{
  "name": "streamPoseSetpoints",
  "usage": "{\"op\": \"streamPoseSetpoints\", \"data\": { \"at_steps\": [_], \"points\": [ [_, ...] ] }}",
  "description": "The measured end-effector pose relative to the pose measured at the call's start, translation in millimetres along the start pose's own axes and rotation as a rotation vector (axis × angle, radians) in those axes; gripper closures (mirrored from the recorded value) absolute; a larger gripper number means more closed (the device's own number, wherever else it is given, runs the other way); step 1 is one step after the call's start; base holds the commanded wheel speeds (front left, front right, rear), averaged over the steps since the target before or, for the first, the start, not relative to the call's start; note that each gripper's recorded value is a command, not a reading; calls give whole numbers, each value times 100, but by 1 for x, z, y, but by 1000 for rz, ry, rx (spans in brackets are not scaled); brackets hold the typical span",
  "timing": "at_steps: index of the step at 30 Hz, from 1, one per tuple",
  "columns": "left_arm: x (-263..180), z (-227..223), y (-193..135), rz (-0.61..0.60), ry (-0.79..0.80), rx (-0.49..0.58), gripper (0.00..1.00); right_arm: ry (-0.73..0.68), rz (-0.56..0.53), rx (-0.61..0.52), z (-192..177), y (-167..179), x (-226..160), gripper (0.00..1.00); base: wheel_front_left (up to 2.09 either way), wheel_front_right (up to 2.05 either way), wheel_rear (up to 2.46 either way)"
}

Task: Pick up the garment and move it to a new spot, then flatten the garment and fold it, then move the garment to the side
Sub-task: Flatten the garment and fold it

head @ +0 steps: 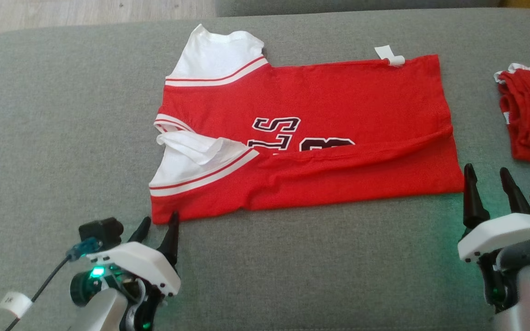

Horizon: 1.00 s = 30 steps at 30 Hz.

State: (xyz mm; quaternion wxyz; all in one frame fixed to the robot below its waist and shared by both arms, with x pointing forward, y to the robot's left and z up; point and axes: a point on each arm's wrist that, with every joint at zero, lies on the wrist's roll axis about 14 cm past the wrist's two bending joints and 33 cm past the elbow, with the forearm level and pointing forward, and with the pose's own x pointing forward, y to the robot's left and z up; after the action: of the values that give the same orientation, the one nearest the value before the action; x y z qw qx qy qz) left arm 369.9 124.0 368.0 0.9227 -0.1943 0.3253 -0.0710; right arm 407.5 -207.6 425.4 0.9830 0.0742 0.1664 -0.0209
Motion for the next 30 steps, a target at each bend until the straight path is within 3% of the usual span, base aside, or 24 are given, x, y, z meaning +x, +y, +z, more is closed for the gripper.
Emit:
{"op": "streamPoseSetpoints", "data": {
  "at_steps": [6,7,8,9,10,11,21,26,27,28,30],
  "points": [
    [5,2,1,5,-2,-1,0,25,-11,4,-8,-3,2,0,0,0,0],
    [5,2,1,6,-2,-2,12,30,-12,3,-9,-4,2,0,0,0,0],
    [6,2,1,6,0,-3,53,32,-13,1,-10,-4,3,0,0,0,0],
    [7,3,0,5,1,-1,64,33,-14,-1,-10,-4,4,0,0,0,0],
    [8,3,0,4,2,1,93,32,-14,0,-9,-4,5,0,0,0,0],
    [9,3,0,5,3,2,100,33,-14,-2,-9,-4,6,0,0,0,0],
    [3,25,-7,-23,-86,9,100,192,-43,-11,-48,-12,6,0,0,0,0],
    [-6,47,-13,-43,-157,29,100,215,-19,12,-50,-1,19,0,0,0,0],
    [-8,51,-15,-48,-170,30,100,222,-15,17,-51,1,21,12,0,0,0],
    [-10,54,-17,-55,-183,34,100,231,-12,27,-53,3,22,43,0,0,0],
    [-16,59,-19,-61,-203,44,100,258,-10,55,-61,5,22,72,0,0,0]
  ]
}}
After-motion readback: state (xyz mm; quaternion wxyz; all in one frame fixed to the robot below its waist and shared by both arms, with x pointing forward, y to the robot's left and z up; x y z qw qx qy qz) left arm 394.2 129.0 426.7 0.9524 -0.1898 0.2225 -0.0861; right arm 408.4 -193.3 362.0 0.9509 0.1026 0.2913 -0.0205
